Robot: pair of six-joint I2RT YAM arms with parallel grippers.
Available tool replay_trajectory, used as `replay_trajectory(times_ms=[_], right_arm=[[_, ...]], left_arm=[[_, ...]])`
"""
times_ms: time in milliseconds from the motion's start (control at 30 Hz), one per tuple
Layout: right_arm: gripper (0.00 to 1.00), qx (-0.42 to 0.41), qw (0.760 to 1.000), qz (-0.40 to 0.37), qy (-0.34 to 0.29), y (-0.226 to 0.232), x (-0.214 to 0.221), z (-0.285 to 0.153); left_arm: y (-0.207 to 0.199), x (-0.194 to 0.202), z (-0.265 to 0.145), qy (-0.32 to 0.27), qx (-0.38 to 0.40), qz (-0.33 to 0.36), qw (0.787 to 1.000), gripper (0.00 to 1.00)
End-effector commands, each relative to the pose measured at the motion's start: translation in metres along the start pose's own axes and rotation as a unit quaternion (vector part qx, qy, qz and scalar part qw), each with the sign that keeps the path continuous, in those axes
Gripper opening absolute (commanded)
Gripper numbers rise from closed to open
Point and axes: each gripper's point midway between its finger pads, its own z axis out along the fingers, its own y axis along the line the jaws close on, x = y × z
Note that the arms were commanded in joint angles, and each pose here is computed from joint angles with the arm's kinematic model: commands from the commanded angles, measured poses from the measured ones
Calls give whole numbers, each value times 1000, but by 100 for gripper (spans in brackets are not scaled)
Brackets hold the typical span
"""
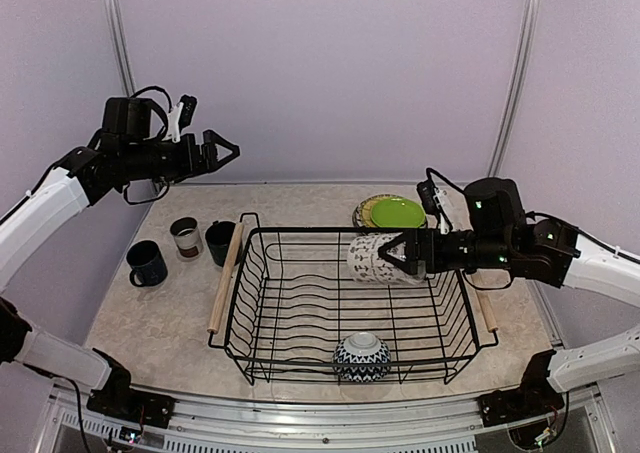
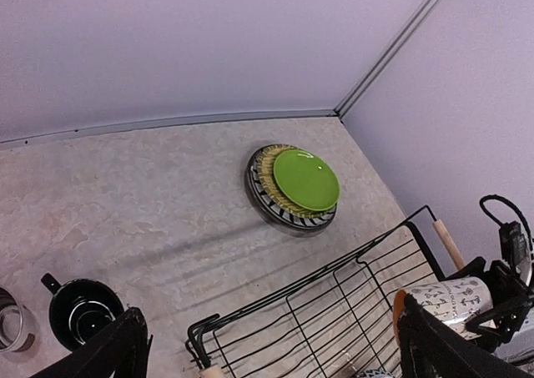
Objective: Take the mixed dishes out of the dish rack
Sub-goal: Pass from the right arm to the left
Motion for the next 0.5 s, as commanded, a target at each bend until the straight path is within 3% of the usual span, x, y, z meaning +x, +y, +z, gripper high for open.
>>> replay_trajectory(times_ms=[0,133,300,467], right_arm=[[0,-114,986,23,-120,45,-59,-15],[0,-151,974,29,-164,56,-76,-14],[0,-175,966,21,-190,67,-90,-9],[0,-206,956,7,-208,81,-104,-8]], left_arm=[[-41,9,4,23,108,7,994,99],[-75,21,4,53,192,5,980,98],[-122,45,2,109,315,-7,943,98],[-146,64,6,156,381,-41,911,95]])
